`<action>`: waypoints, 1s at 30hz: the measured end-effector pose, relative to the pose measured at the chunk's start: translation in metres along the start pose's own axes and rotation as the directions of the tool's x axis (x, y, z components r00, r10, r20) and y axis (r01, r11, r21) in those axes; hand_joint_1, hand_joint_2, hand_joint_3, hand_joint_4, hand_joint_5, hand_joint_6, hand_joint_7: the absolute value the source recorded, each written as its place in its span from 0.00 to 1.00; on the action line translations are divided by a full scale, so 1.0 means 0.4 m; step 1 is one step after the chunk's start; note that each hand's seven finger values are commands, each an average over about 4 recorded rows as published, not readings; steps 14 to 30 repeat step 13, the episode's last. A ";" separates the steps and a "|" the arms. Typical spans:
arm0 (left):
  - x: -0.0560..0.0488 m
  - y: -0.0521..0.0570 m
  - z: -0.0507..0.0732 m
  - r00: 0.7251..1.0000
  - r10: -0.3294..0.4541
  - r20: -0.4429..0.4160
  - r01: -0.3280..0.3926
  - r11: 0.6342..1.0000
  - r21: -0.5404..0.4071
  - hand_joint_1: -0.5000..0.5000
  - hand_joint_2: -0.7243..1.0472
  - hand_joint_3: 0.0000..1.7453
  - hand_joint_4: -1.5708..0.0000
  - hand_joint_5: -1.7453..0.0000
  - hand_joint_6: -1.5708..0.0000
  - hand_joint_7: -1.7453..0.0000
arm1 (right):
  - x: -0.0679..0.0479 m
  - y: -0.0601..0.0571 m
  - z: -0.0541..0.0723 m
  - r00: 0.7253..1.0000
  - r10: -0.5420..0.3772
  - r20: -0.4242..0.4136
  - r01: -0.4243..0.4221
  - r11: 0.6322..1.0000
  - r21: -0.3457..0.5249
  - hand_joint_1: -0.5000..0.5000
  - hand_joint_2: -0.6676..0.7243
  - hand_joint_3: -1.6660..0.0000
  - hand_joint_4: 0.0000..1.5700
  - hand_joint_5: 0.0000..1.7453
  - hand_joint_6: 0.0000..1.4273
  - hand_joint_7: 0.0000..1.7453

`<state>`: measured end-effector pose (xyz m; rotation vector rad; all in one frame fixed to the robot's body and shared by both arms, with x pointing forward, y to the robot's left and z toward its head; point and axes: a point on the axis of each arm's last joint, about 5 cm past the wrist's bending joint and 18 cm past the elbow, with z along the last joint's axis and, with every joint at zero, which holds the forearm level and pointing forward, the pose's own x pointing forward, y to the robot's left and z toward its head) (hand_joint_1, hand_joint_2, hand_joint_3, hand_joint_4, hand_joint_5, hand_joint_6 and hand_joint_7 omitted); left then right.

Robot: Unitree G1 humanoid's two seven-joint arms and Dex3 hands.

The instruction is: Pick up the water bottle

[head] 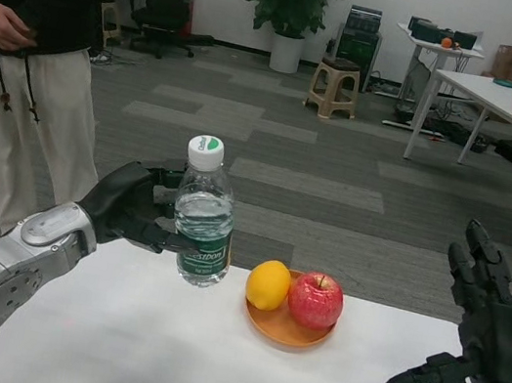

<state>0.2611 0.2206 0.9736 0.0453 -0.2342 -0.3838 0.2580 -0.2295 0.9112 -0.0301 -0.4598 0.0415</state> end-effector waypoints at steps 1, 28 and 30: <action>0.000 0.001 0.001 1.000 0.002 0.001 -0.002 1.000 0.002 0.00 1.00 0.35 0.00 0.00 0.28 0.12 | 0.000 0.000 0.000 1.000 0.000 -0.001 0.000 1.000 -0.001 0.00 0.73 1.00 0.00 0.00 0.00 0.04; 0.000 0.006 0.012 1.000 0.010 0.014 -0.010 1.000 0.013 0.00 1.00 0.35 0.00 0.00 0.28 0.12 | 0.005 -0.001 0.002 1.000 -0.001 0.005 0.001 1.000 -0.002 0.00 0.73 1.00 0.00 0.00 0.00 0.04; 0.000 0.006 0.012 1.000 0.010 0.014 -0.010 1.000 0.013 0.00 1.00 0.35 0.00 0.00 0.28 0.12 | 0.005 -0.001 0.002 1.000 -0.001 0.005 0.001 1.000 -0.002 0.00 0.73 1.00 0.00 0.00 0.00 0.04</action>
